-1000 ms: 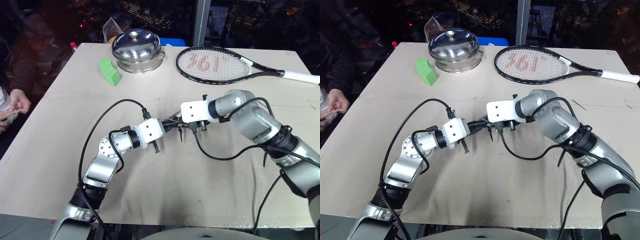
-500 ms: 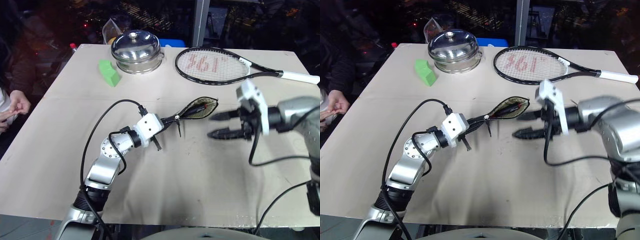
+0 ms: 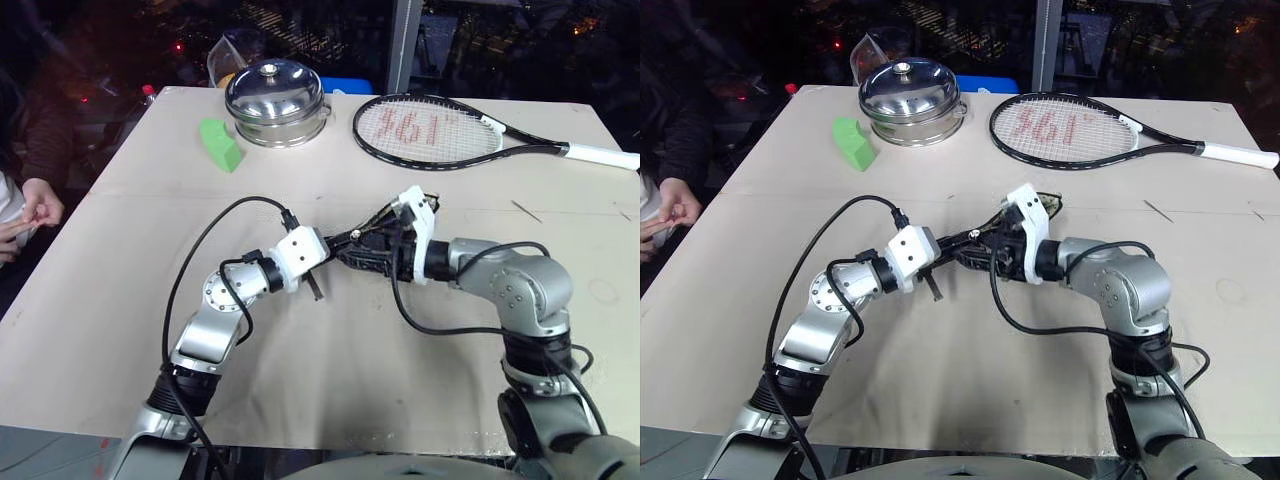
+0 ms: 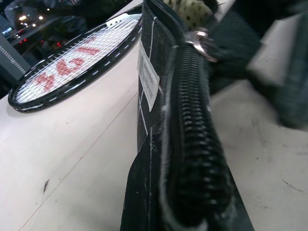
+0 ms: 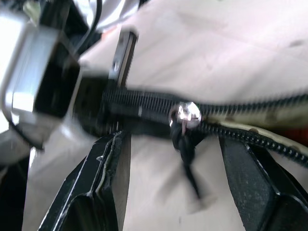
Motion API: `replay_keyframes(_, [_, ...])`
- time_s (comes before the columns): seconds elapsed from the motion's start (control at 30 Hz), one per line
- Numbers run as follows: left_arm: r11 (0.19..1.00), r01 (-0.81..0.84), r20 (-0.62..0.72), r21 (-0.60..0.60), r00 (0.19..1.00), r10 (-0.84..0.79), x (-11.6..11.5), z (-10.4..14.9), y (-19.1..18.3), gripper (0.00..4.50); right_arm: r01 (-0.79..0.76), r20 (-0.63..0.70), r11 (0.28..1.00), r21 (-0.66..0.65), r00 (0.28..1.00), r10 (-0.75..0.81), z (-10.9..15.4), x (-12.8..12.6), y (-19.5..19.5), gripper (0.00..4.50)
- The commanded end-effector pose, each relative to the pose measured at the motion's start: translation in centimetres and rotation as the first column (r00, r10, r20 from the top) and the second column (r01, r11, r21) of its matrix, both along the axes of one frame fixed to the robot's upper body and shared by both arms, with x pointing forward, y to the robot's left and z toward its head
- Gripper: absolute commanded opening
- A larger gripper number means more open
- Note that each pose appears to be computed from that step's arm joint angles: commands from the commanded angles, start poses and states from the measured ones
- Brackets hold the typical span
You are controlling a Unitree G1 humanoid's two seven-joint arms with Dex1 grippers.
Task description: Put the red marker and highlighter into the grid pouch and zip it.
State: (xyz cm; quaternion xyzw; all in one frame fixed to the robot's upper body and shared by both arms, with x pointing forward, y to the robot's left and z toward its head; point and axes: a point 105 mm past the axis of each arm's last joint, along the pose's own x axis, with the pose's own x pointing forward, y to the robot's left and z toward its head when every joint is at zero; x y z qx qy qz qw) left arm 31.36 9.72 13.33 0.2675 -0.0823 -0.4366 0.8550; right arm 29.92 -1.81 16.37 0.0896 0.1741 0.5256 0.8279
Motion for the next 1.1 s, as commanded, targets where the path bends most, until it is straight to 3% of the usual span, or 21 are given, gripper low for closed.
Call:
replay_keyframes(0.03, [1.000, 0.016, 0.043, -0.002, 0.999, -0.016, -0.3, 0.9, -0.4, 0.00, 0.012, 0.036, 0.999, 0.034, 0.999, -0.013, 1.3, 0.3, 0.2, 1.57])
replay_keyframes(0.13, [1.000, 0.011, 0.044, -0.004, 0.999, -0.011, -0.4, 0.9, -0.4, 0.00, 0.021, 0.029, 0.999, 0.036, 0.999, -0.022, 1.5, 0.2, 0.2, 0.07])
replay_keyframes(0.4, [1.000, -0.014, 0.041, 0.006, 0.999, 0.014, -0.4, 0.7, 0.1, 0.00, 0.125, 0.043, 0.991, -0.042, 0.992, -0.123, 1.5, 0.7, -3.2, 0.02])
replay_keyframes(0.5, [0.999, -0.048, 0.040, 0.010, 0.998, 0.048, -0.1, 0.7, 0.8, 0.00, 0.367, 0.095, 0.917, -0.156, 0.930, -0.355, 1.1, 3.4, -9.4, 0.02])
replay_keyframes(0.63, [0.997, -0.068, 0.048, 0.033, 0.997, 0.066, 0.2, 0.3, 1.3, 0.00, 0.610, 0.206, 0.747, -0.265, 0.793, -0.574, 1.3, 6.2, -16.9, 0.02])
replay_keyframes(0.67, [0.996, -0.068, 0.055, 0.052, 0.996, 0.065, 0.3, 0.1, 1.3, 0.00, 0.612, 0.237, 0.732, -0.299, 0.791, -0.565, 1.1, 6.2, -17.4, 0.02])
replay_keyframes(0.8, [0.994, 0.051, 0.048, 0.102, 0.997, -0.056, -0.5, -0.5, 0.2, 0.00, 0.419, 0.319, 0.843, -0.337, 0.894, -0.316, -0.1, 4.2, -14.6, 0.02])
replay_keyframes(0.83, [0.993, 0.081, 0.033, 0.082, 0.996, -0.084, -0.8, -0.3, 0.2, 0.64, 0.384, 0.337, 0.854, -0.350, 0.903, -0.267, -0.4, 3.5, -14.7, 0.66])
replay_keyframes(0.93, [0.994, 0.109, -0.108, -0.023, 0.988, -0.111, -1.9, -0.2, 1.5, 1.75, 0.270, 0.373, 0.901, -0.340, 0.918, -0.134, -1.0, 0.4, -15.2, 1.77])
replay_keyframes(1.0, [0.987, 0.050, -0.272, -0.153, 0.958, -0.091, -2.9, -0.3, 3.3, 2.31, 0.247, 0.376, 0.927, -0.284, 0.917, -0.130, -0.9, -1.7, -16.2, 2.33])
replay_keyframes(1.03, [0.976, 0.016, -0.357, -0.216, 0.929, -0.094, -3.7, -0.4, 4.2, 3.07, 0.255, 0.377, 0.927, -0.276, 0.915, -0.139, -1.2, -2.6, -17.2, 3.09])
replay_keyframes(1.1, [0.964, -0.041, -0.451, -0.261, 0.888, -0.084, -5.6, -0.7, 5.8, 3.81, 0.286, 0.411, 0.924, -0.252, 0.896, -0.165, -1.1, -4.4, -19.2, 3.88])
